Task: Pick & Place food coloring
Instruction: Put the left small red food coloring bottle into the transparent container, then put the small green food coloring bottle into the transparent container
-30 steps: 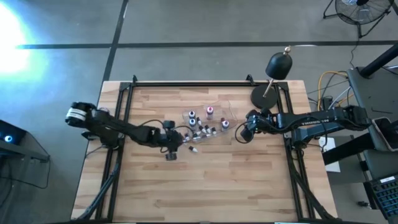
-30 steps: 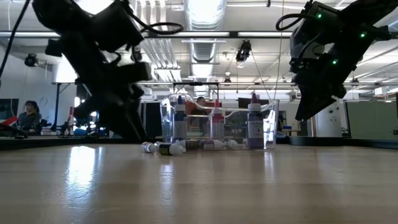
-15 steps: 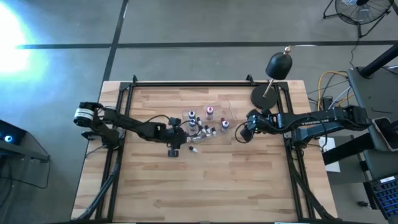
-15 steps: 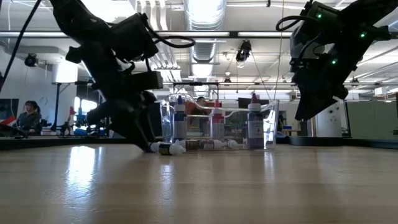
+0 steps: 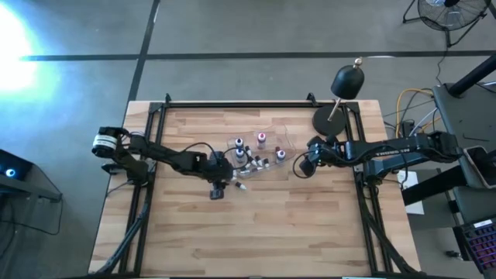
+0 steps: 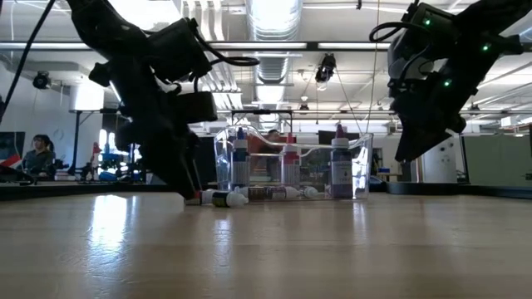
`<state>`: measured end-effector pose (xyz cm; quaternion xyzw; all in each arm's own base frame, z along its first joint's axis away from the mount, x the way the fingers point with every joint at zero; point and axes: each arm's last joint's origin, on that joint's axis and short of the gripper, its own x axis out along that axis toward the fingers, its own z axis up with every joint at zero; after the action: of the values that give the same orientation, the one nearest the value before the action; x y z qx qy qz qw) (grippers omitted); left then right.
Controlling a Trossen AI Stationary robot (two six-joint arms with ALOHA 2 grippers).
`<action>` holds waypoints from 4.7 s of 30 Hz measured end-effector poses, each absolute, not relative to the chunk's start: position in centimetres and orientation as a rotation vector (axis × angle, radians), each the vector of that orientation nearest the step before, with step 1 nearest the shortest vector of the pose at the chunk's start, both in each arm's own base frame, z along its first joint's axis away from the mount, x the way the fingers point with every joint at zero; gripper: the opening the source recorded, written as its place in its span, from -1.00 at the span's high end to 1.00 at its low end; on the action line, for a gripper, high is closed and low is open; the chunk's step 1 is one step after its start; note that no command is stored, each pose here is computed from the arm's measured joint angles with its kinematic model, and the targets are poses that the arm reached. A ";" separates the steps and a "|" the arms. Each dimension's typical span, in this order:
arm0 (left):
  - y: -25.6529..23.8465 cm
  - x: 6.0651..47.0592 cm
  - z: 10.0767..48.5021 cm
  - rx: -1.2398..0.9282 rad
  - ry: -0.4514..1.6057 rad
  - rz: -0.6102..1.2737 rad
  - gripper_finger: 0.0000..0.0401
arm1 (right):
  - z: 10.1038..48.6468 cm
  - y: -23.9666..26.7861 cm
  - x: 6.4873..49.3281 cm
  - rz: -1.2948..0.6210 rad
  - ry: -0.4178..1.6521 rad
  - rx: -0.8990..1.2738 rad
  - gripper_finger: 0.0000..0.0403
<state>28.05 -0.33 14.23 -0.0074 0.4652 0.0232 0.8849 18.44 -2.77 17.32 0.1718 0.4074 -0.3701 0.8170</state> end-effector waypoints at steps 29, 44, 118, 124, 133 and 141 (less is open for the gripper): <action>-1.6 27.5 19.5 -0.255 0.947 0.302 0.74 | 16.6 -2.7 18.0 -0.791 0.894 0.350 -0.01; 1.4 28.3 29.0 -0.243 0.532 0.472 0.73 | 16.5 -2.7 18.0 -0.794 0.889 0.350 -0.01; -6.3 32.9 14.6 0.017 1.079 0.087 0.17 | 16.1 -2.6 17.9 -0.751 0.902 0.380 -0.01; -5.6 31.5 17.3 -0.061 1.028 0.421 0.17 | 16.1 -2.6 17.9 -0.753 0.901 0.379 -0.01; -2.5 24.4 19.9 -0.705 0.874 1.103 0.17 | 15.9 -2.7 17.8 -0.794 0.886 0.348 -0.01; -1.0 24.7 17.8 -1.233 0.573 1.046 0.17 | 15.8 -2.9 18.0 -0.809 0.833 0.353 -0.01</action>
<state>24.72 -1.01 17.77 -0.5436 0.2526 0.4611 0.6543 17.97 -2.93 15.85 0.1656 0.3916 -0.3801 0.8215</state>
